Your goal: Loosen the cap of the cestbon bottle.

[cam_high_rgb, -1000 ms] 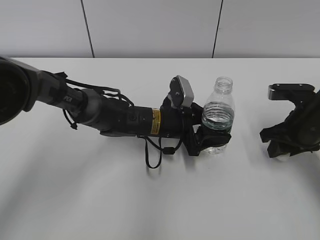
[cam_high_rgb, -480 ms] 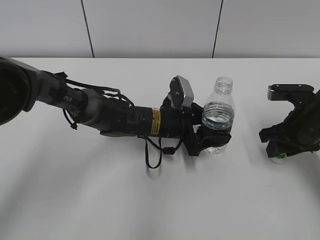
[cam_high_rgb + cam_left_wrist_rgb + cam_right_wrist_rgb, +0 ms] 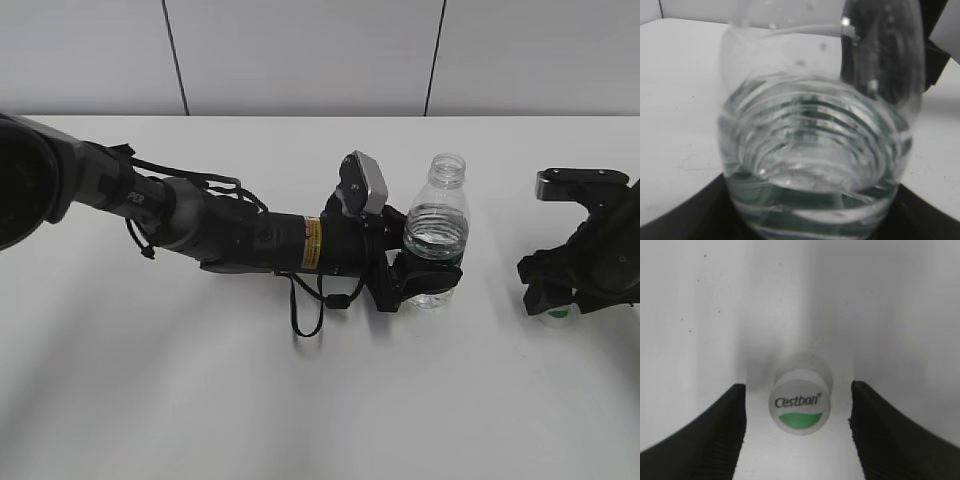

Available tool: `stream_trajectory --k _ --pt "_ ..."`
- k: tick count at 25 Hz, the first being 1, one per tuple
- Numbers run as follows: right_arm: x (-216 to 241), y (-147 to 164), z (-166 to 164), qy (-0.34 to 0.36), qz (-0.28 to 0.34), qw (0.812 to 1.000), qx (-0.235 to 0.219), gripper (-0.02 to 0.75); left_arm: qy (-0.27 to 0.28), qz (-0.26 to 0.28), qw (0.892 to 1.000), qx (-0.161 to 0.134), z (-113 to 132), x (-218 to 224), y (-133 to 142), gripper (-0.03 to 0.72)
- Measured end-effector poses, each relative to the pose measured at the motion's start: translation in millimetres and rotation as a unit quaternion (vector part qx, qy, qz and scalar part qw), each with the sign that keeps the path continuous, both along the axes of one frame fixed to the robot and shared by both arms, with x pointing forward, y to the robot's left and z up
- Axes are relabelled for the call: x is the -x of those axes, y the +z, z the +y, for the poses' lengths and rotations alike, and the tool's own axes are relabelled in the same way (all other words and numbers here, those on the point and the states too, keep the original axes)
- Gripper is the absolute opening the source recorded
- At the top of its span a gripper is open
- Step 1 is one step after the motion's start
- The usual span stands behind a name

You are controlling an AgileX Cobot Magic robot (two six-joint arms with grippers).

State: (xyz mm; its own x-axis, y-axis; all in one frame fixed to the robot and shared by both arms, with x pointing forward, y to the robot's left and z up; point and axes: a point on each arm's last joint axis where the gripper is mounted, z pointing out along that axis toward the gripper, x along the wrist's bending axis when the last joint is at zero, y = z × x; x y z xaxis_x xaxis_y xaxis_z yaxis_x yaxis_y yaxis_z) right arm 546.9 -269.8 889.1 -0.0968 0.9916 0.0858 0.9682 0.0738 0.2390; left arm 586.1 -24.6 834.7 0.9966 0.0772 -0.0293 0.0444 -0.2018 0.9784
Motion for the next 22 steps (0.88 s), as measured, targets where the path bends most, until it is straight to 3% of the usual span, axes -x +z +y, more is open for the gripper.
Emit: stream_trajectory --k 5,10,17,22 --pt "1.0 18.2 0.6 -0.015 -0.022 1.0 -0.009 0.519 0.0 0.0 1.0 0.0 0.0 0.0 0.0 0.503" --pt "3.9 46.8 0.6 -0.014 -0.065 0.998 -0.014 0.524 0.0 0.0 1.0 -0.001 0.0 0.0 -0.2 0.559" --pt "8.6 69.4 0.6 -0.014 -0.097 0.995 -0.018 0.524 0.012 0.014 0.999 -0.039 2.5 -1.3 -7.9 0.649" --pt "11.4 73.6 0.8 -0.013 -0.094 0.995 -0.02 0.524 0.007 0.011 0.997 -0.071 4.9 -1.8 -6.7 0.662"
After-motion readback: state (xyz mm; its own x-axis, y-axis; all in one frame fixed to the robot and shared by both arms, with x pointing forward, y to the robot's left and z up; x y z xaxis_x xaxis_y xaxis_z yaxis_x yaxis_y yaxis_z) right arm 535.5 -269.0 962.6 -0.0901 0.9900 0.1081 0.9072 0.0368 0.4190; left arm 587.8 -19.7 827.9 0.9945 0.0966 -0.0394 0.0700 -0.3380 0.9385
